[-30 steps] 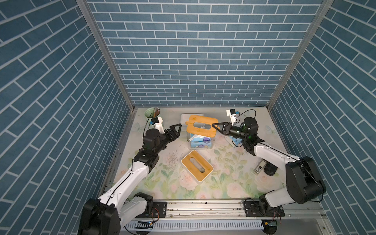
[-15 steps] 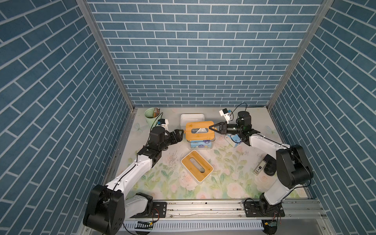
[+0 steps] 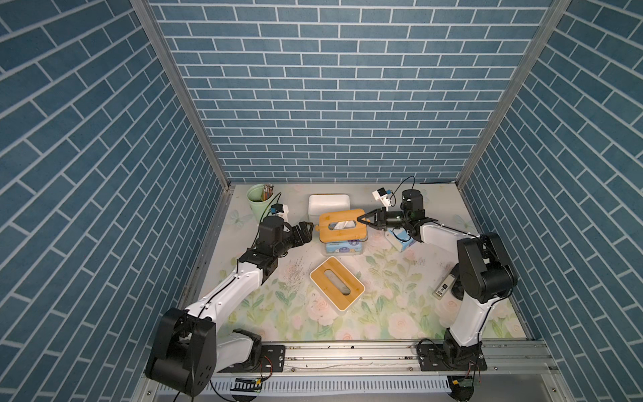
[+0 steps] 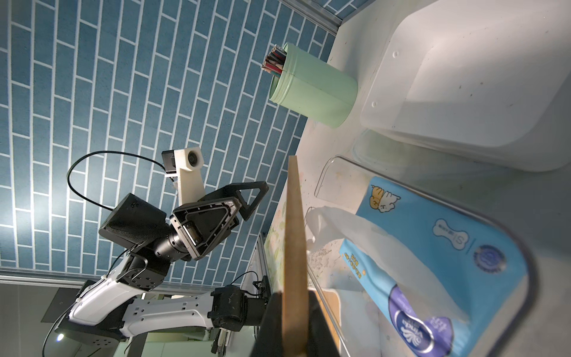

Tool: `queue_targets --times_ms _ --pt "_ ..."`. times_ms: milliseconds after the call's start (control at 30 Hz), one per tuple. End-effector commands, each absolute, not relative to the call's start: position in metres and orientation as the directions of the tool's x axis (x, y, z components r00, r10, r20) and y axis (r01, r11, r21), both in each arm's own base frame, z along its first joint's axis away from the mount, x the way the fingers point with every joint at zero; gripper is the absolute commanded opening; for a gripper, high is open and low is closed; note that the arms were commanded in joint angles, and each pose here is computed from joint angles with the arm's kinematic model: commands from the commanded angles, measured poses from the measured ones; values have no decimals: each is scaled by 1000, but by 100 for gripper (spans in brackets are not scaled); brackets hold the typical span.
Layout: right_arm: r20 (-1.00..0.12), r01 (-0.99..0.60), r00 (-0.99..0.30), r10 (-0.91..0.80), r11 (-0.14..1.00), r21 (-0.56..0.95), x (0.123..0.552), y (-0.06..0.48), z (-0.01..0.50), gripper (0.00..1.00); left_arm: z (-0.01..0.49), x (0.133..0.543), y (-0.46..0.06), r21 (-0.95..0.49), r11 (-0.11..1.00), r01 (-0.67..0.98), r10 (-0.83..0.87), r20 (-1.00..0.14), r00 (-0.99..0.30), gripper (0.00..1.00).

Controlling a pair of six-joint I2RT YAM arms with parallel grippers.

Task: Put the tissue paper into the tissue box
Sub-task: Close the box lid on the tissue box.

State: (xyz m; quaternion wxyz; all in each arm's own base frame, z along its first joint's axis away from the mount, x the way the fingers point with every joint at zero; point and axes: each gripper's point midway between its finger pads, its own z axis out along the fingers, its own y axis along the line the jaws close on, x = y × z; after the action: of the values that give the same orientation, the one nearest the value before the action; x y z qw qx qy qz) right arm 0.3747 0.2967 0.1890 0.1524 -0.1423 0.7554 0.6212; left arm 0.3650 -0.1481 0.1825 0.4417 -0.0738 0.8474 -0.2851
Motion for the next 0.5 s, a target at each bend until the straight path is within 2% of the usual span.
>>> queue_targets --times_ms 0,467 --pt "-415 -417 -909 -47 159 895 377 297 193 0 191 370 -152 -537 830 151 -366 -729 -579 87" --pt "-314 -318 -948 -50 190 929 385 297 167 0 187 376 -162 -551 819 161 -365 -717 -594 88"
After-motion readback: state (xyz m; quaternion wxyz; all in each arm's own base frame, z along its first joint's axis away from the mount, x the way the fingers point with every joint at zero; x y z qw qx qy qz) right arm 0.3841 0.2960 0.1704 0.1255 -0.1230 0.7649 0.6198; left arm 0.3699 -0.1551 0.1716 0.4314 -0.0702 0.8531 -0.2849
